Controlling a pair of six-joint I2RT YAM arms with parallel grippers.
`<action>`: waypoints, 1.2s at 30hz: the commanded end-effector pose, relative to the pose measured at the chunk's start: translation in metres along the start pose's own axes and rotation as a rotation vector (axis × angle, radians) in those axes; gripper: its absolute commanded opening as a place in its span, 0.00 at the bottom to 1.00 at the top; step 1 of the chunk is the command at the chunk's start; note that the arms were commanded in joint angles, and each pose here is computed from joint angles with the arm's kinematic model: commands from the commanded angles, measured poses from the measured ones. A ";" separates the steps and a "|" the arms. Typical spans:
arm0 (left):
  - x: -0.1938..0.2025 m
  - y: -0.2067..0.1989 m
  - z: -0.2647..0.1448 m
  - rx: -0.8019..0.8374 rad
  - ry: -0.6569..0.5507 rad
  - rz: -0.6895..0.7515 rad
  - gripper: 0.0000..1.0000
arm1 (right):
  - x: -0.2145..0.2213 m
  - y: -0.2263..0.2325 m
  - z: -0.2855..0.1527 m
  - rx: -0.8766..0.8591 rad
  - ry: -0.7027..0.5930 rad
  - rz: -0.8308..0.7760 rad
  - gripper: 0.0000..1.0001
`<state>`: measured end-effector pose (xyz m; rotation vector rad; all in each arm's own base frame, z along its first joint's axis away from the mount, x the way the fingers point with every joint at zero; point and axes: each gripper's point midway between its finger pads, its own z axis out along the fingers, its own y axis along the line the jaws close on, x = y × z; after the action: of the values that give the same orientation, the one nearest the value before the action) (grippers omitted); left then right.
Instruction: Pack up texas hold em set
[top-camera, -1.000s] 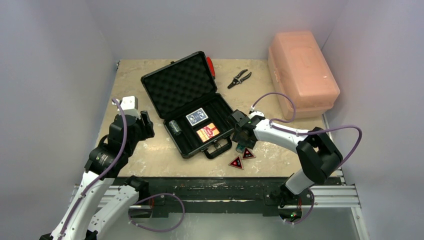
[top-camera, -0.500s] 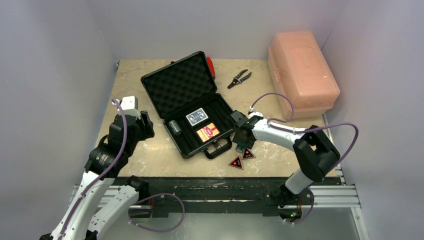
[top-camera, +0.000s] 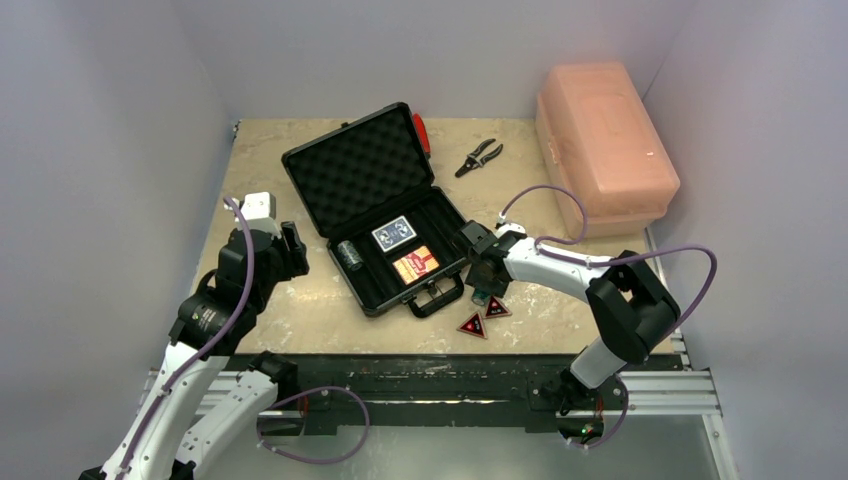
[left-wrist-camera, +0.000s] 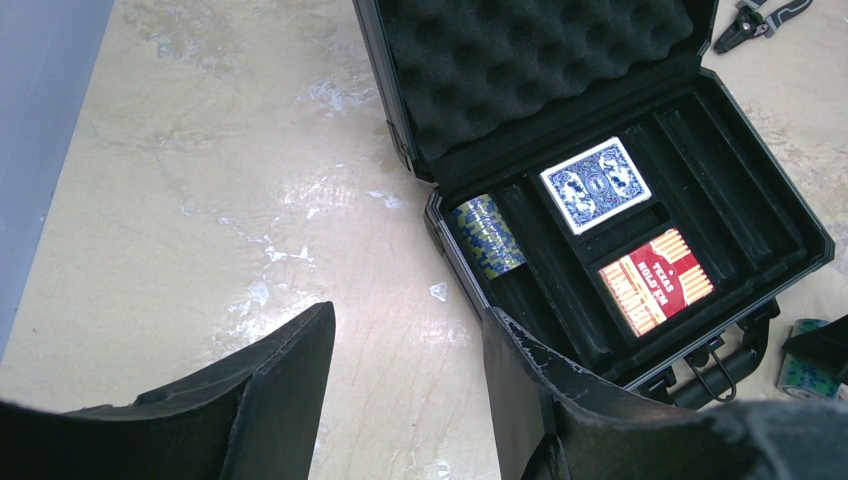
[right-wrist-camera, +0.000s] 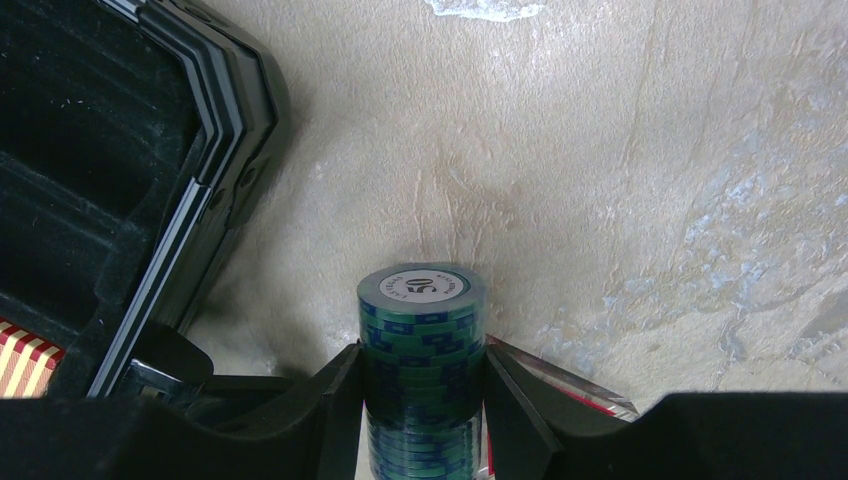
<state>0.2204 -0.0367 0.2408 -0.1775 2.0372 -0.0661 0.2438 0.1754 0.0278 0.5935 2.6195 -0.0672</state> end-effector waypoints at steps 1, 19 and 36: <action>-0.016 -0.002 -0.005 0.013 -0.046 -0.002 0.56 | -0.011 0.006 -0.006 -0.021 -0.029 0.005 0.13; -0.017 0.003 -0.005 -0.008 -0.056 -0.001 0.59 | -0.045 0.007 -0.033 -0.019 -0.144 0.006 0.07; -0.017 -0.001 -0.005 0.009 -0.053 -0.002 0.57 | -0.093 0.025 -0.074 -0.117 -0.307 -0.047 0.00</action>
<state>0.2198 -0.0350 0.2422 -0.1830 2.0294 -0.0609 0.2727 0.1673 0.0915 0.4629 2.4672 -0.0851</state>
